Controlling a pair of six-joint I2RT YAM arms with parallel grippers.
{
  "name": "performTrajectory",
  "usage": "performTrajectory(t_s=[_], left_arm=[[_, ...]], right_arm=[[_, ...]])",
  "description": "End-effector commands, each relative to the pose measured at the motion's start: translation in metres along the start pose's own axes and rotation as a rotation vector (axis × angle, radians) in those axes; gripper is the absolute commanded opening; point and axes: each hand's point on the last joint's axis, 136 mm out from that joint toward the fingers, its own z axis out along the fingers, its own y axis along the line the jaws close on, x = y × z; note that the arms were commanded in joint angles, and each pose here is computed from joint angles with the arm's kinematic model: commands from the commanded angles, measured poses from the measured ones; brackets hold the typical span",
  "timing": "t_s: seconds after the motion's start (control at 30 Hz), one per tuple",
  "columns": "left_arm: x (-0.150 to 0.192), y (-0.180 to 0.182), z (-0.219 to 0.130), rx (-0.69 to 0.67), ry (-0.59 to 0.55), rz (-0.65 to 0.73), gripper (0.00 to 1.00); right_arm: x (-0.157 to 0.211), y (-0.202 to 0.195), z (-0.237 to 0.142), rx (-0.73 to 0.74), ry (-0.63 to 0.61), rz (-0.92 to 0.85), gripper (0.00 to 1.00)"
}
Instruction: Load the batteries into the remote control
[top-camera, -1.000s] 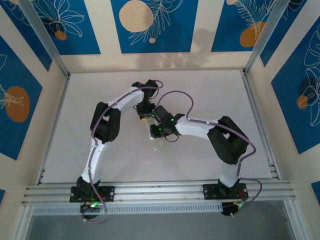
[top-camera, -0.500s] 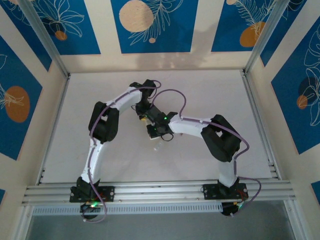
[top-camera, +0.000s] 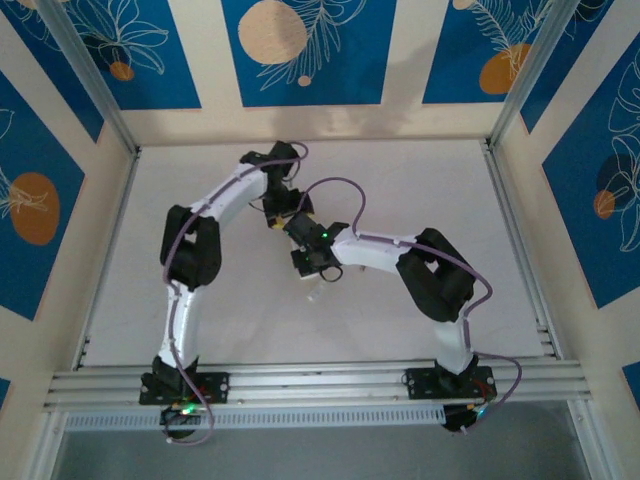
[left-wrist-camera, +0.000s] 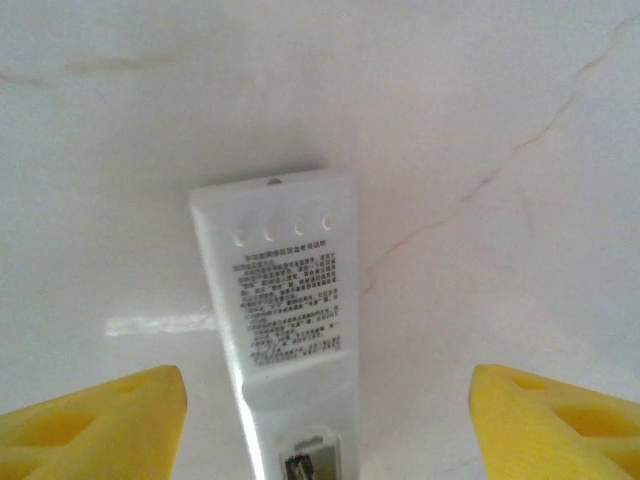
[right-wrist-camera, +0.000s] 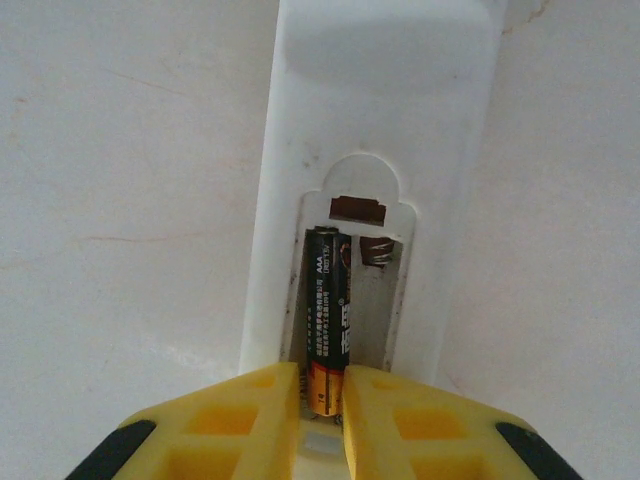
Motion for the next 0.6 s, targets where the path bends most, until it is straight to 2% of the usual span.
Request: performTrajectory(t_s=[0.0,0.1,0.33,0.47,0.57], left_arm=[[-0.014,0.000,-0.058,0.065,-0.070,-0.007,0.75],[-0.011,0.003,-0.092,0.103,-0.116,0.004,0.75],[0.022,0.013,-0.155,0.213,-0.236,0.003,0.75],[0.038,0.028,-0.169,0.214,-0.269,-0.004,0.75],[0.046,0.040,-0.173,0.199,-0.281,-0.010,0.75]], right_arm=[[0.038,-0.012,0.045,0.007,0.164,0.035,0.22],[0.044,-0.012,0.050,0.014,0.211,0.038,0.23],[0.053,-0.018,0.063,0.028,0.315,0.064,0.19],[0.037,-0.011,0.044,-0.010,0.262,0.059,0.17],[0.012,0.001,0.011,-0.065,0.171,0.053,0.16]])
